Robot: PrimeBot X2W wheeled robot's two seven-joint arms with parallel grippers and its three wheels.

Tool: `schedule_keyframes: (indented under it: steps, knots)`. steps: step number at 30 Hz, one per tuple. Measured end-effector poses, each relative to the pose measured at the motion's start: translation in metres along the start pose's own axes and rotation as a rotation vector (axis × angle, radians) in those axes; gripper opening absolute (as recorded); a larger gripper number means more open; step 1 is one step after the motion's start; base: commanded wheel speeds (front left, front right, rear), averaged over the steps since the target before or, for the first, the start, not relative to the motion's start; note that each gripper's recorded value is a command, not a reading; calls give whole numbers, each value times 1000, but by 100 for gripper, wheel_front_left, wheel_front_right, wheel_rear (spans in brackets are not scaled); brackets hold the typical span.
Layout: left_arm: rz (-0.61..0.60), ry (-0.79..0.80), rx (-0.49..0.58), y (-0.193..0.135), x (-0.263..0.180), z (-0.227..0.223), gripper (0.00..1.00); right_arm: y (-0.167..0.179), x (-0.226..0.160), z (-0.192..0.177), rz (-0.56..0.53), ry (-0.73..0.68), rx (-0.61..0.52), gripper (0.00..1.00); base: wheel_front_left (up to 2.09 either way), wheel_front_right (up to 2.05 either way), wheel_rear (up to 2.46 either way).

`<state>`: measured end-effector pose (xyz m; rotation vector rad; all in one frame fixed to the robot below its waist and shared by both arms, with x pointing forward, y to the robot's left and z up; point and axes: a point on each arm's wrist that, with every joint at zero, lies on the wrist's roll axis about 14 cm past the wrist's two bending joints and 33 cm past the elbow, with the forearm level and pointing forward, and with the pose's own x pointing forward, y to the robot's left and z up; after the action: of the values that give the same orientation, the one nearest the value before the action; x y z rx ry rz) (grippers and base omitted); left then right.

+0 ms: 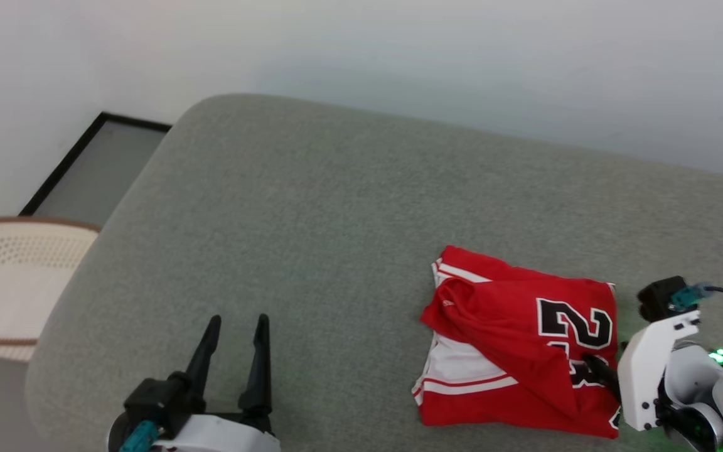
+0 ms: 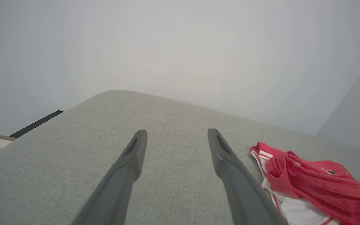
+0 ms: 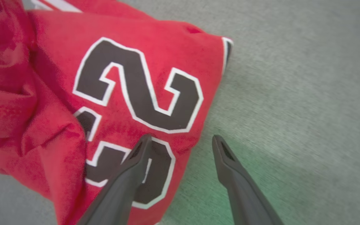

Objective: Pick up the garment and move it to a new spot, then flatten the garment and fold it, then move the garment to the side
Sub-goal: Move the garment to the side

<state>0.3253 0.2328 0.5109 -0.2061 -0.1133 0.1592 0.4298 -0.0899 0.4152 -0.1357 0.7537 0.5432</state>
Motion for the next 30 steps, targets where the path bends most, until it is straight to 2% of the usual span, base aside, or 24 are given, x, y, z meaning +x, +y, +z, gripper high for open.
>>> schedule_keyframes:
  steps: [6, 11, 12, 13, 14, 24, 30]
  knots:
    - [26, 24, -11, 4, 2, -7, 100, 10, 19, -13, 51, 160, -1, 100, 0, 0, 0]
    - [42, 39, -17, 7, 3, -11, 100, 11, 32, -12, 60, 197, -5, 100, 0, 0, 0]
    - [47, 44, -16, 8, 3, -12, 100, 12, 34, -11, 63, 199, -6, 42, 0, 0, 0]
    - [51, 49, -16, 10, 2, -14, 100, 12, 36, -11, 64, 205, -6, 12, 0, 0, 0]
    - [54, 52, -15, 11, 2, -15, 100, 12, 37, -10, 65, 205, -10, 0, 0, 0, 0]
    - [59, 46, -24, 13, 4, -13, 100, 6, 33, 6, 65, 135, 31, 0, 0, 0, 0]
    - [49, 35, -28, 12, 6, -10, 100, 3, 22, 38, 70, 44, 47, 0, 0, 0, 0]
